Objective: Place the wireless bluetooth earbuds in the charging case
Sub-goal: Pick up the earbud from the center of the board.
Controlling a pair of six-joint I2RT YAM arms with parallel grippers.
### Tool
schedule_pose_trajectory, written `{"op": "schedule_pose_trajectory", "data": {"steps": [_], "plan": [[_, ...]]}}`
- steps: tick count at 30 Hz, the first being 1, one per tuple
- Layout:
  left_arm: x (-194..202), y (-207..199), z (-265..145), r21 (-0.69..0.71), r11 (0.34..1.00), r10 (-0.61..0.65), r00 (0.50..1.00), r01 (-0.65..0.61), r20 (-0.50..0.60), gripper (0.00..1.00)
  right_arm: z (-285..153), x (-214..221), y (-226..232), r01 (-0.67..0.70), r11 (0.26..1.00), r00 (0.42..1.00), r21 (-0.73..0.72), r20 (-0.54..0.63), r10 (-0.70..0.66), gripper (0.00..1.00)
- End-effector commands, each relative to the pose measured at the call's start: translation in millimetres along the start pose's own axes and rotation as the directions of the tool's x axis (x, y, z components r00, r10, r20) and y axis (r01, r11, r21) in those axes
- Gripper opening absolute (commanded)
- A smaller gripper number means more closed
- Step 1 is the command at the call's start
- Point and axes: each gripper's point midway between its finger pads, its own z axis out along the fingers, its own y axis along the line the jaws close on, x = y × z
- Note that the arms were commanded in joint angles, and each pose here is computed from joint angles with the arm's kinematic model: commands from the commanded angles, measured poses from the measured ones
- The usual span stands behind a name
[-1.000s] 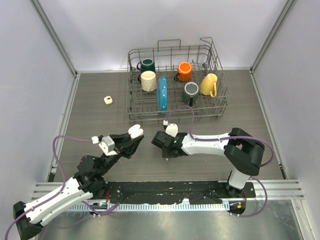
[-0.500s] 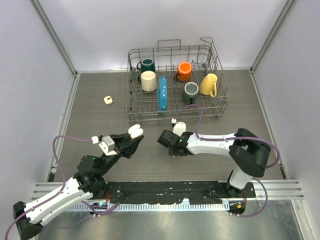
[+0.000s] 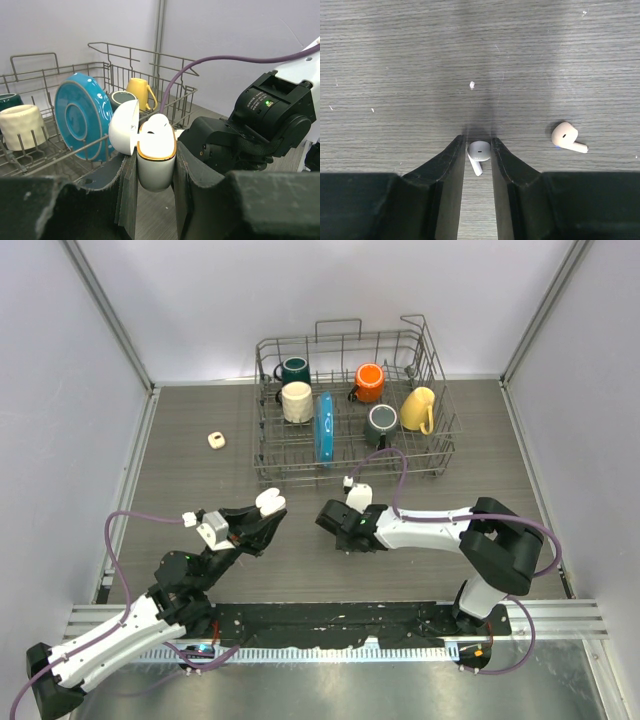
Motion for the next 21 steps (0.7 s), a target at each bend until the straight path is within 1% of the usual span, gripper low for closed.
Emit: {"op": "schedule_pose_trajectory", "data": {"steps": [1,9,13,14,15,16,21], "plan": [[-13,1,2,-0.008,1.000,-0.016,0.999,0.016,0.047,0.00,1,9,-5,-0.009,1.000,1.000,0.004,-0.030,0.009,0.33],[-12,0,3,-0.007,1.000,-0.015,0.999,0.015,0.045,0.00,2,10,-5,0.005,1.000,0.999,0.024,-0.044,-0.004,0.34],[-12,1,3,-0.008,1.000,-0.014,0.999,0.014,0.047,0.00,1,11,-6,0.007,1.000,0.999,0.027,-0.047,-0.006,0.33],[-11,1,3,-0.008,1.000,-0.014,0.999,0.014,0.044,0.00,2,11,-7,0.009,1.000,0.999,0.030,-0.047,-0.007,0.32],[-12,1,3,-0.008,1.000,-0.014,0.999,0.014,0.045,0.00,1,10,-7,0.008,1.000,0.999,0.029,-0.045,-0.007,0.28],[-10,1,3,-0.008,1.000,-0.015,0.999,0.015,0.042,0.00,1,10,-7,0.009,1.000,0.999,0.029,-0.043,-0.008,0.25],[-11,0,3,-0.008,1.000,-0.017,0.999,0.017,0.042,0.00,-7,-2,-3,0.018,1.000,1.000,0.016,-0.011,-0.018,0.17]]}}
